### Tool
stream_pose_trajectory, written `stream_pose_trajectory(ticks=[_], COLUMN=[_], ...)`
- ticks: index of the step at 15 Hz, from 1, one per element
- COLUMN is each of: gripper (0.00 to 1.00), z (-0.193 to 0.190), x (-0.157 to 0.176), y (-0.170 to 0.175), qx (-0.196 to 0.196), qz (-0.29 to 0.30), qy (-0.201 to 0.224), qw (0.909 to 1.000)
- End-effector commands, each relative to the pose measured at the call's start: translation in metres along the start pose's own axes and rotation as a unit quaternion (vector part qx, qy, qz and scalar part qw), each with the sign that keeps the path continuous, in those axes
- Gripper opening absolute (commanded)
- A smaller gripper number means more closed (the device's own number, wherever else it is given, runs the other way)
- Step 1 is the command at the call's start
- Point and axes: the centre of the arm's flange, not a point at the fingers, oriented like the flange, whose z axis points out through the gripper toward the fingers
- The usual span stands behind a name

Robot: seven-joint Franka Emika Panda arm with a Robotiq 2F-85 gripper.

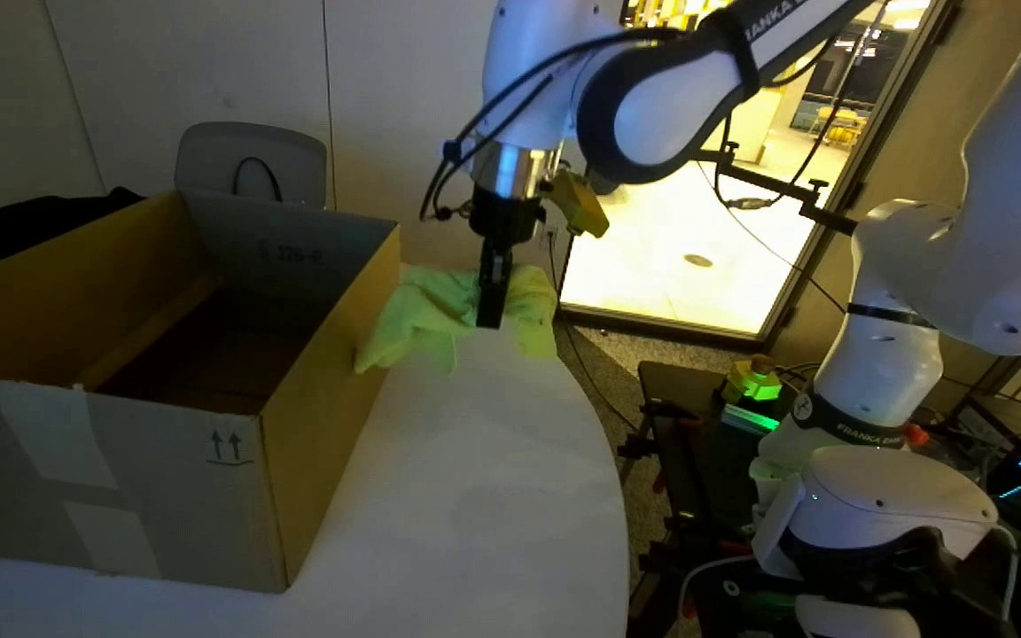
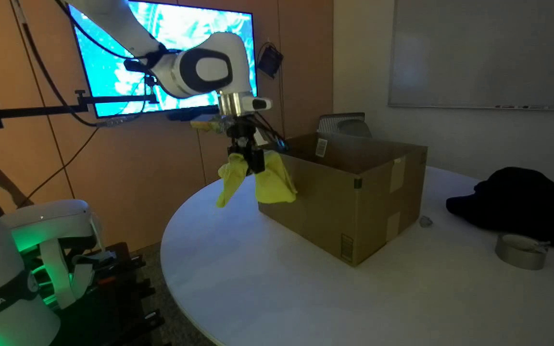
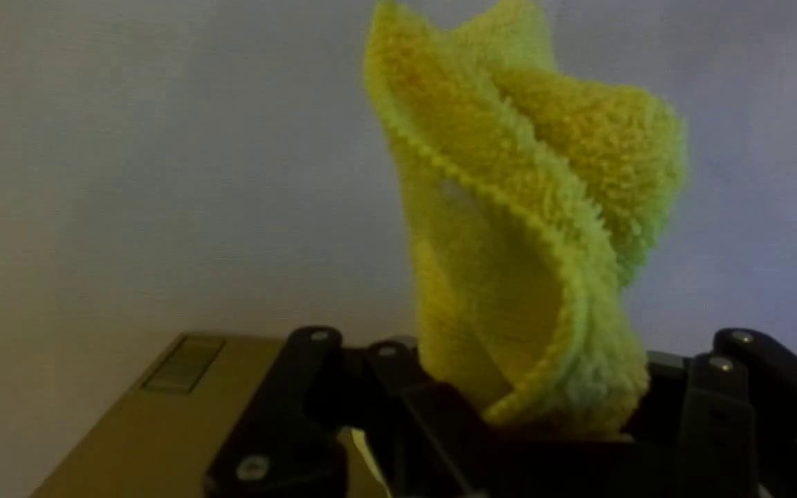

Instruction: Put the black marker on the yellow towel, fold the towel and place it inside the brown box

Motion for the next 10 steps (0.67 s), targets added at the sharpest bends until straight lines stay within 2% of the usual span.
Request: stream_pose_trajectory(ticks=[1,6,10], gripper=[0.0,0.0,0.0], z=[-0.076,-0.144,-0.15], x=[0.053,0.135,0.195], y=[-0.01,-0.037,-0.039], qx=[-0.016,-0.009,-0.001], qz=[0.023,0.066,0.122], qy=[0.052,0.092,0.099], qw=[0.9983,0.9936,0.9875])
